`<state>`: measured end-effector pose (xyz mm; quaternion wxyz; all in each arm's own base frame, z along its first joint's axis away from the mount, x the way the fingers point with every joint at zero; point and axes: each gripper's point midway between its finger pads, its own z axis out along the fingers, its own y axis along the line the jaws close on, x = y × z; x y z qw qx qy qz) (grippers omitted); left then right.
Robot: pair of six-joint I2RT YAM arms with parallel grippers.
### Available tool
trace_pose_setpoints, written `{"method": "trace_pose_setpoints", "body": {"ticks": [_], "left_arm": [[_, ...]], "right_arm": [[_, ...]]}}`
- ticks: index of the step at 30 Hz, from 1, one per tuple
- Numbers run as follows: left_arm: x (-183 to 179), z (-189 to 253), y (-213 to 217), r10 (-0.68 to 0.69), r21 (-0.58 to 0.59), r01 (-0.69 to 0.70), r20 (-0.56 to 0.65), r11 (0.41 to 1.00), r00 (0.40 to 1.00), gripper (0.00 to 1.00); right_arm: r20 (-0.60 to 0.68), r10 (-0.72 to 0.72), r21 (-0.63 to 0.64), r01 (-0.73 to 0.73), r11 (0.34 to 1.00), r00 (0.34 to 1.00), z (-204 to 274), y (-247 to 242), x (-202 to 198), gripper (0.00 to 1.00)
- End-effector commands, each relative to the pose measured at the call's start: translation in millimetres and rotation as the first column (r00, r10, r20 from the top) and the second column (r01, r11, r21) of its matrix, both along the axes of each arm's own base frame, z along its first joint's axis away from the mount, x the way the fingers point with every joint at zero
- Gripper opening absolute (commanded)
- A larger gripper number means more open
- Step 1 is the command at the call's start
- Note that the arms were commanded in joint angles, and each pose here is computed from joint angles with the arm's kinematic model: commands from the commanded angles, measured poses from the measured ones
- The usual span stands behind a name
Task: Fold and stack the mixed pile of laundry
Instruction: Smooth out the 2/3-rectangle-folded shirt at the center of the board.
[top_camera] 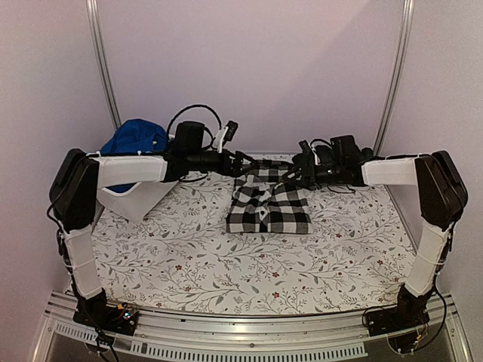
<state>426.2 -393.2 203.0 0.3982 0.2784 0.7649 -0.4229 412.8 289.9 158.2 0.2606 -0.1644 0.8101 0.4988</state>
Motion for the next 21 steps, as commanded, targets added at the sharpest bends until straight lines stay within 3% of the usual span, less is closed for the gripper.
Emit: {"method": "trace_pose_setpoints", "body": {"ticks": [1,8,16,21], "left_arm": [[-47.7,-46.1,-11.1,-0.156,-0.08,0.146,-0.139,0.986,0.978,1.0],[-80.1,-89.3,-40.7,-0.249,-0.105,0.23,-0.244,0.968,0.937,1.0],[-76.9,-192.4,-10.6,-0.083,-0.01,0.089,-0.484,0.996,0.871,1.0],[-101.8,-216.3,5.6,-0.021,0.062,0.064,-0.528,0.996,0.849,1.0]], "right_arm": [[-0.024,0.137,0.085,-0.135,0.987,0.99,6.6,38.3,-28.4,0.55],[-0.181,0.199,0.115,-0.18,0.977,0.963,-48.7,64.8,-50.0,0.53],[-0.438,0.068,0.002,-0.075,0.997,0.896,-163.4,24.7,-69.5,0.53],[-0.497,0.061,0.002,-0.07,0.998,0.866,-182.3,13.7,-97.3,0.53]]}}
